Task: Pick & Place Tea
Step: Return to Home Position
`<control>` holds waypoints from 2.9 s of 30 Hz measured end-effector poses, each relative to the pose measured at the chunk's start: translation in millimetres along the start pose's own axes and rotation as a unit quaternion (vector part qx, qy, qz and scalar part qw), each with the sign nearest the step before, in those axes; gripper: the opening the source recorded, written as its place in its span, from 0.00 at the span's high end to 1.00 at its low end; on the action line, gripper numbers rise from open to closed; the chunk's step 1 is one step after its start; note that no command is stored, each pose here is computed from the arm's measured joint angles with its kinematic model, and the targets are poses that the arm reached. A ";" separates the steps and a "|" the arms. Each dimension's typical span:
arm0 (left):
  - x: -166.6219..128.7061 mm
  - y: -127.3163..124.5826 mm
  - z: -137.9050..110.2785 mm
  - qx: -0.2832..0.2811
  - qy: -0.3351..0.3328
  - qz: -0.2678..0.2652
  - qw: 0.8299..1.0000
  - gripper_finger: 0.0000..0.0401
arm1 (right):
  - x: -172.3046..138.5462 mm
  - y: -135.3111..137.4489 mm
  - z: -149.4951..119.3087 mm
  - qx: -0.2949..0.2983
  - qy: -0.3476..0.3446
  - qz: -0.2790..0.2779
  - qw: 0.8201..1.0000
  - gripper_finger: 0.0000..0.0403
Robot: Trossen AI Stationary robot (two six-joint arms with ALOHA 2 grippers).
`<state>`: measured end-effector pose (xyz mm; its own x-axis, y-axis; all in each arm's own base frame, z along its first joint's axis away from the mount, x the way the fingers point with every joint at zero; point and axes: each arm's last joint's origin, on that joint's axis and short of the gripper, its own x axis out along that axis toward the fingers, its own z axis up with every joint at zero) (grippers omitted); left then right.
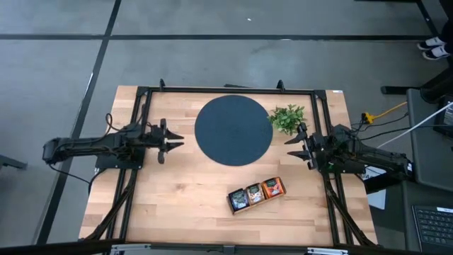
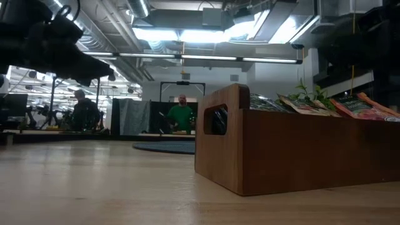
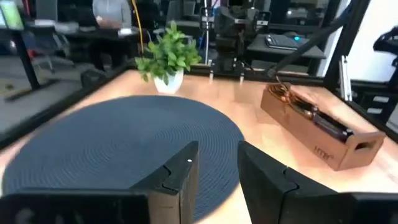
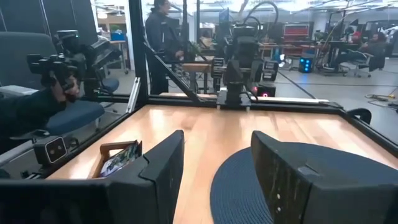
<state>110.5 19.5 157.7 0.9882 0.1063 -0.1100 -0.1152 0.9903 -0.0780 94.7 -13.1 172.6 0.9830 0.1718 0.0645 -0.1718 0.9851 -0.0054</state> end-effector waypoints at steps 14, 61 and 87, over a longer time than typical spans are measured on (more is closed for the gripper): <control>-10.8 -10.3 3.6 0.081 -0.037 -0.041 0.995 0.73 | 0.0 -0.1 -0.1 0.053 0.000 -0.001 0.999 0.53; -10.2 -10.0 1.9 0.047 -0.027 -0.002 0.999 0.73 | 0.1 -0.1 -0.1 0.051 0.000 -0.001 0.999 0.53; -10.2 -10.0 2.0 0.047 -0.028 -0.002 0.999 0.73 | 0.1 0.0 -0.1 0.050 0.000 -0.001 0.999 0.53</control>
<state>101.8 8.7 161.6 0.9931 0.1040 -0.0549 -0.1033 0.9945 0.0150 94.8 -13.1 172.5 0.9833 0.1707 0.0638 -0.1762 0.9798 0.0943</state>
